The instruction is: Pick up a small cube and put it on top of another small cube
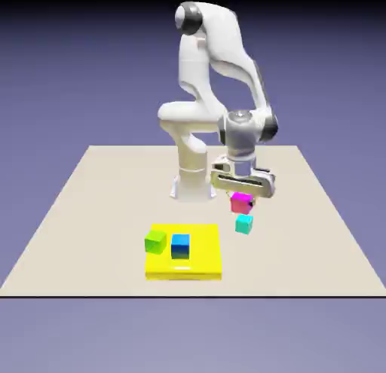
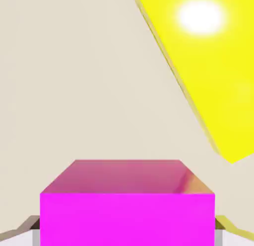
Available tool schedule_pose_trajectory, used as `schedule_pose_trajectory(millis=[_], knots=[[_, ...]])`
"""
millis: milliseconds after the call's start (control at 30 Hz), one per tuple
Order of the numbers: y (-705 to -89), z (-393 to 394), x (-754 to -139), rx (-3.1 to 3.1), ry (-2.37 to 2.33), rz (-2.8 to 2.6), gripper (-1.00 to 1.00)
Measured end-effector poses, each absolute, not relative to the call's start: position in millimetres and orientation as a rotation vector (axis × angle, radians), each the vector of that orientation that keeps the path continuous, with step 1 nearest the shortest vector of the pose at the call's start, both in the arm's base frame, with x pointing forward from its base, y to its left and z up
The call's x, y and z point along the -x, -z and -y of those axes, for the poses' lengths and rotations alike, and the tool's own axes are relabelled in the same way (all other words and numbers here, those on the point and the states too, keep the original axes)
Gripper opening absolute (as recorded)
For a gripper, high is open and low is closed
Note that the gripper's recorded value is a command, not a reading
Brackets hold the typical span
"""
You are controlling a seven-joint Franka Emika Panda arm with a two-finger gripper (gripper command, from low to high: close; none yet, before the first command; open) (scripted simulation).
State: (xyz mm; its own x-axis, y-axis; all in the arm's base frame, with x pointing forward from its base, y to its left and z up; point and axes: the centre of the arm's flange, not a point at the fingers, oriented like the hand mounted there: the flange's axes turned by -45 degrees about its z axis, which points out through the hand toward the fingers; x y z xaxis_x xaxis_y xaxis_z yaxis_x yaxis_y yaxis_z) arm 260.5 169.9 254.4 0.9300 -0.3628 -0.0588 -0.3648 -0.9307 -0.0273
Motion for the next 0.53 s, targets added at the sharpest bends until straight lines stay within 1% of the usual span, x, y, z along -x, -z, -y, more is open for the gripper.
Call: schedule_pose_trajectory(millis=[67, 467, 500, 533], knots=[[-249.8, -177.5, -231.8, 3.106, -0.051, -0.427, -1.00], [-182.0, -177.7, -230.9, 3.110, -0.049, -0.428, -1.00], [-179.8, -178.0, -230.2, 3.107, -0.051, -0.427, 1.00], [-179.8, -177.9, -230.2, 3.107, -0.052, -0.427, 1.00]])
